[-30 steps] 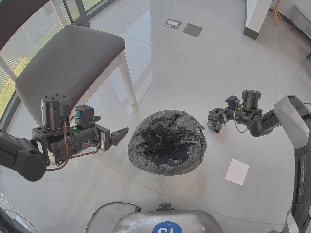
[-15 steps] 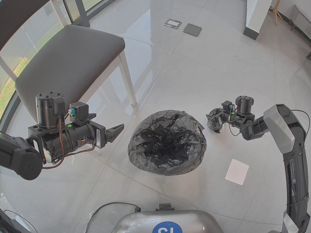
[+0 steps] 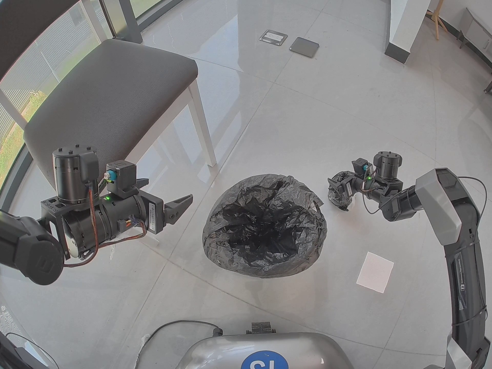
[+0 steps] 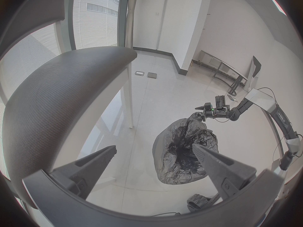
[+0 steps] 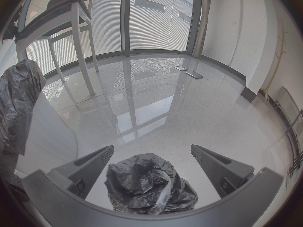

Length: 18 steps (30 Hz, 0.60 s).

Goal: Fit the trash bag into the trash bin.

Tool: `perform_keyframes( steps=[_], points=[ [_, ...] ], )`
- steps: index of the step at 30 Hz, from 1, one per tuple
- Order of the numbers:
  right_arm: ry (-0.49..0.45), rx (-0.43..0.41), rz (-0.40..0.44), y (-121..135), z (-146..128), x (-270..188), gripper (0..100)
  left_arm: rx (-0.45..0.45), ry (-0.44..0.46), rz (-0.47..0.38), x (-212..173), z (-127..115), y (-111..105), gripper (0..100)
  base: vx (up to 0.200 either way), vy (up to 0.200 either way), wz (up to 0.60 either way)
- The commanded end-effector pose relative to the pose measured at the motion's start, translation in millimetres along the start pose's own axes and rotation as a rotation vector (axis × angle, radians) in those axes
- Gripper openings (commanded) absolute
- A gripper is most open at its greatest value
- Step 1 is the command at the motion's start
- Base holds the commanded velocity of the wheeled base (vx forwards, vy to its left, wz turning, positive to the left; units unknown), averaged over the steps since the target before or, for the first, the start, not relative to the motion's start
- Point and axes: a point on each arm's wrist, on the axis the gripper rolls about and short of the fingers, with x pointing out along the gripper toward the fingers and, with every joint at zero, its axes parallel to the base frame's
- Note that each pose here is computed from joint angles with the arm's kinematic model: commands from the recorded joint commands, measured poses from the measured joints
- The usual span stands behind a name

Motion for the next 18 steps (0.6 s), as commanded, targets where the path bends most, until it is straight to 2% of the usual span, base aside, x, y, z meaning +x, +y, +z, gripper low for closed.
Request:
perform_keyframes(
  steps=[1,6,7,18],
  points=[
    [0.009,0.003,-0.003,-0.4,-12.5,6.0,100,-0.002,-0.006,0.011,-3.0,0.7,2.9,100,0.0,0.0,0.0],
    [0.021,0.009,-0.007,-3.2,-21.3,6.5,100,-0.002,-0.006,0.011,-3.5,0.6,2.9,100,0.0,0.0,0.0],
    [0.024,0.012,-0.008,-3.4,-23.1,6.6,0,-0.002,-0.008,0.011,-3.4,1.0,2.9,100,0.0,0.0,0.0],
    [0.036,0.019,-0.003,-0.6,-22.7,5.4,0,-0.003,0.003,0.011,-3.3,-1.7,2.7,100,0.0,0.0,0.0]
  ],
)
